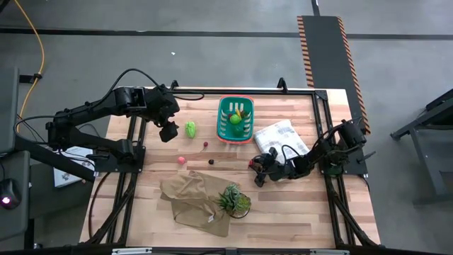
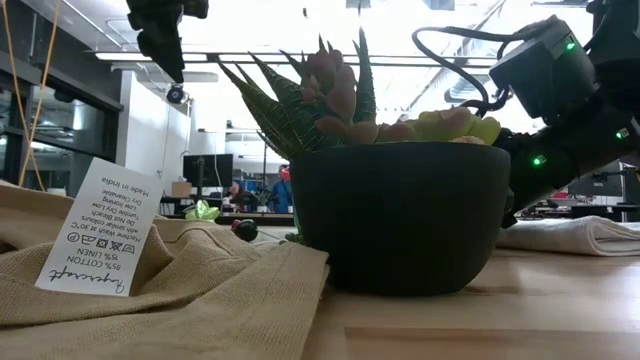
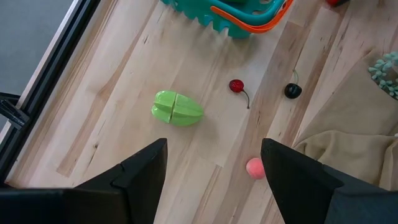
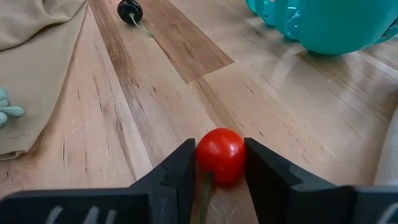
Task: Pick and placing Produce into tupperware
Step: Put the red cherry into the green basket
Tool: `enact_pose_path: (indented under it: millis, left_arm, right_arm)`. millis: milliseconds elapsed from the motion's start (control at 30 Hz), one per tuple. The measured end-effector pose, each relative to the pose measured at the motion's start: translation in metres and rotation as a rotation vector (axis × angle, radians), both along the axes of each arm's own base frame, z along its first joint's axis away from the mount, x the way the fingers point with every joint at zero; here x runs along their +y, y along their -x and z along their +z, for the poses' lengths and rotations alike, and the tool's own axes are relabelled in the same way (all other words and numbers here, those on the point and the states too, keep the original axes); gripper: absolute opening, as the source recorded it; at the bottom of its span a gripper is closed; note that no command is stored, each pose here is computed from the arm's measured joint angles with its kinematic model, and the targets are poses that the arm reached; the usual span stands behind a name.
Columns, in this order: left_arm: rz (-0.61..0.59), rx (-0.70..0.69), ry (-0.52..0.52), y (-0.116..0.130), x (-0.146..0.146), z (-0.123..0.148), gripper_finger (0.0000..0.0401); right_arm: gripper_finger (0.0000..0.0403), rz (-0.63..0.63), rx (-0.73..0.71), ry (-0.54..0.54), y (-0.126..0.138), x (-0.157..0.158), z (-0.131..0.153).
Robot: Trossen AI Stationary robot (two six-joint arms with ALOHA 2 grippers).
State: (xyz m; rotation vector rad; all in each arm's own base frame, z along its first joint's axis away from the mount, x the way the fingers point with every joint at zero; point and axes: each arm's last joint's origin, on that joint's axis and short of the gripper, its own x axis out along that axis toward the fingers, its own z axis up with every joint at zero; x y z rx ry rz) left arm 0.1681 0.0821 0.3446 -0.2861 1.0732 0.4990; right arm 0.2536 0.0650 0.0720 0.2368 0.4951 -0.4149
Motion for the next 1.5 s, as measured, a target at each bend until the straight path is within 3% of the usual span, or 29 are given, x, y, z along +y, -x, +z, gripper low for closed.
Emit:
enact_pose_path:
  millis: [267, 800, 1167, 1500]
  left_arm:
    - [0.000, 0.000, 0.000, 0.000, 0.000, 0.000, 0.0248]
    - [0.000, 0.000, 0.000, 0.000, 0.000, 0.000, 0.0248]
    - [-0.001, 0.001, 0.001, 0.000, 0.000, 0.000, 0.0248]
    - [0.000, 0.000, 0.000, 0.000, 0.000, 0.000, 0.0248]
  right_arm:
    - [0.0105, 0.001, -0.036, -0.012, -0.002, 0.001, 0.003]
    - [0.0104, 0.033, -0.256, -0.040, -0.011, 0.004, 0.031]
    - [0.0103, 0.054, -0.392, 0.027, -0.005, -0.007, 0.089]
    - [0.0103, 0.003, -0.473, 0.117, 0.027, -0.036, 0.154]
